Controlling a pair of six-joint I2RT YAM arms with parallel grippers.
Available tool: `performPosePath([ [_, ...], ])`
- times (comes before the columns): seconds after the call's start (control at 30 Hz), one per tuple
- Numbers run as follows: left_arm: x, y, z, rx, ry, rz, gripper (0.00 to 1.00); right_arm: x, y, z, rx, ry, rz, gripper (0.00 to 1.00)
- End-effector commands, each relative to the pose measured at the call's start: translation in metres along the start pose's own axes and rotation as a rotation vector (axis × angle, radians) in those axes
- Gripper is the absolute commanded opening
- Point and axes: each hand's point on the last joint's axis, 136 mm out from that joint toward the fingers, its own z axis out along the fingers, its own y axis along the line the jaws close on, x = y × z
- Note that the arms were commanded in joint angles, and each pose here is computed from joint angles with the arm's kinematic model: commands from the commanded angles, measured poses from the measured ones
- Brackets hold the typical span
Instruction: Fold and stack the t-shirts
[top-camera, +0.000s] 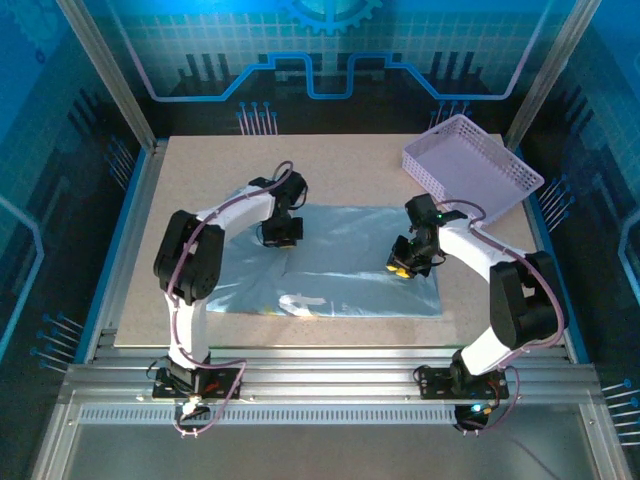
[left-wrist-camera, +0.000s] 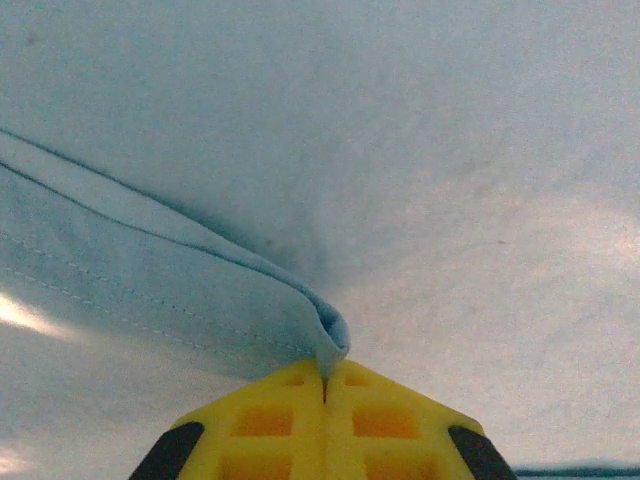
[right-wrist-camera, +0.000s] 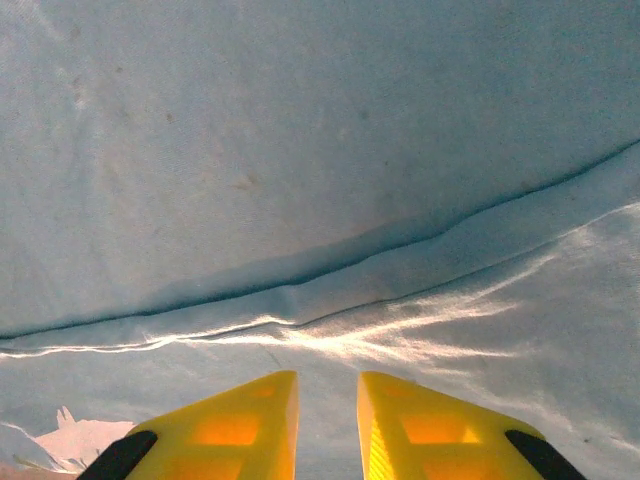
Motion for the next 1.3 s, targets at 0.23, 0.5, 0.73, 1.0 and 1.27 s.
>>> performPosePath([
  [0.23, 0.008, 0.028, -0.014, -0.175, -0.021, 0.061, 0.55, 0.004, -0.005, 0.001, 0.007, 0.028, 0.003, 0.31],
  [0.5, 0.059, 0.099, -0.037, -0.054, 0.004, -0.520, 0.33, 0.011, -0.025, 0.003, 0.059, 0.013, 0.072, 0.29],
  [0.73, 0.085, 0.153, 0.001, -0.034, 0.088, -0.943, 0.23, 0.016, -0.035, 0.027, 0.166, 0.084, 0.082, 0.28],
  [1.0, 0.144, 0.200, 0.016, -0.171, 0.151, -1.232, 0.23, 0.043, -0.040, 0.052, 0.339, 0.209, 0.028, 0.29],
  [1.27, 0.154, 0.246, -0.002, -0.214, 0.087, -1.338, 0.24, 0.075, -0.012, 0.062, 0.279, 0.325, 0.021, 0.30],
])
